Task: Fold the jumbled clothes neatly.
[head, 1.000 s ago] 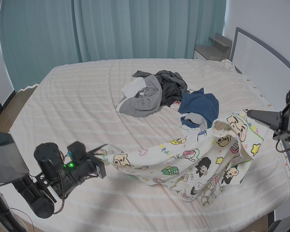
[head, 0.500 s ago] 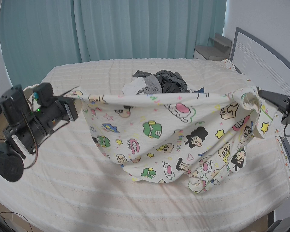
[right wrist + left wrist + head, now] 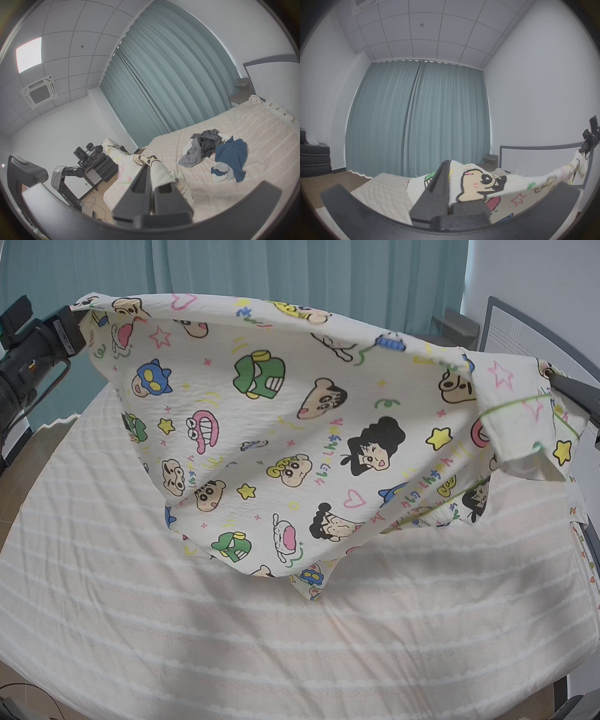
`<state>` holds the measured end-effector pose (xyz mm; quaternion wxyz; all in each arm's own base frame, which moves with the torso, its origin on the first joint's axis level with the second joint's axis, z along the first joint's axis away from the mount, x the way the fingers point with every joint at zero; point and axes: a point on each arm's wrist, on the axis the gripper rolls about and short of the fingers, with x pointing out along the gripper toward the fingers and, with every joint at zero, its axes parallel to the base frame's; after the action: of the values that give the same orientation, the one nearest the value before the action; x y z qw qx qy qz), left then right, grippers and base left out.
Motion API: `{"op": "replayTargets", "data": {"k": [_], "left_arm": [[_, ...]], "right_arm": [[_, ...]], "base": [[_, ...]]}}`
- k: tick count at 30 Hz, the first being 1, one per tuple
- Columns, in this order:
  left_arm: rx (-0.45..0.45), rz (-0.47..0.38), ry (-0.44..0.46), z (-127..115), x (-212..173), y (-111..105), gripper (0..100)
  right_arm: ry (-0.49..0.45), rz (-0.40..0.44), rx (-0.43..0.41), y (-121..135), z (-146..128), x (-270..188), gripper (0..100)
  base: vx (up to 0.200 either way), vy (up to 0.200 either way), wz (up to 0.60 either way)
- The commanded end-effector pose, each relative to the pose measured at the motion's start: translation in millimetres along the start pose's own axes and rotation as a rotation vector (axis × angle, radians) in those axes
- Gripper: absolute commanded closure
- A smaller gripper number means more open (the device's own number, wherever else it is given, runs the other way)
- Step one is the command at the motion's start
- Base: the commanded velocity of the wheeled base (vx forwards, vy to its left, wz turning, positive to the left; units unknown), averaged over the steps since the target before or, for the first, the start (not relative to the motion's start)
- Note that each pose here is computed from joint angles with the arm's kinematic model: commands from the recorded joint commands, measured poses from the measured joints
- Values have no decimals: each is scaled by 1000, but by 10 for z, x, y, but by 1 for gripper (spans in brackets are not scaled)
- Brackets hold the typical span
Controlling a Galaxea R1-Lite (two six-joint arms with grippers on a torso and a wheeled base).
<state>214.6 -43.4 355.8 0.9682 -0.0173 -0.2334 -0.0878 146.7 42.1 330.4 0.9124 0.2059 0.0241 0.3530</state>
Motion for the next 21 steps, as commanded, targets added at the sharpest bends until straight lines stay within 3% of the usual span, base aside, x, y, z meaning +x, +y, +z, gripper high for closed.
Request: {"op": "replayTargets", "data": {"k": [1, 21], "left_arm": [[6, 12, -57, 199, -97, 33, 100], [7, 12, -11, 87, -211, 29, 100]], "right_arm": [[-26, 12, -18, 65, 48, -76, 100], [-62, 42, -40, 149, 169, -91, 100]], "base": [[0, 0, 0], [0, 0, 0]]}}
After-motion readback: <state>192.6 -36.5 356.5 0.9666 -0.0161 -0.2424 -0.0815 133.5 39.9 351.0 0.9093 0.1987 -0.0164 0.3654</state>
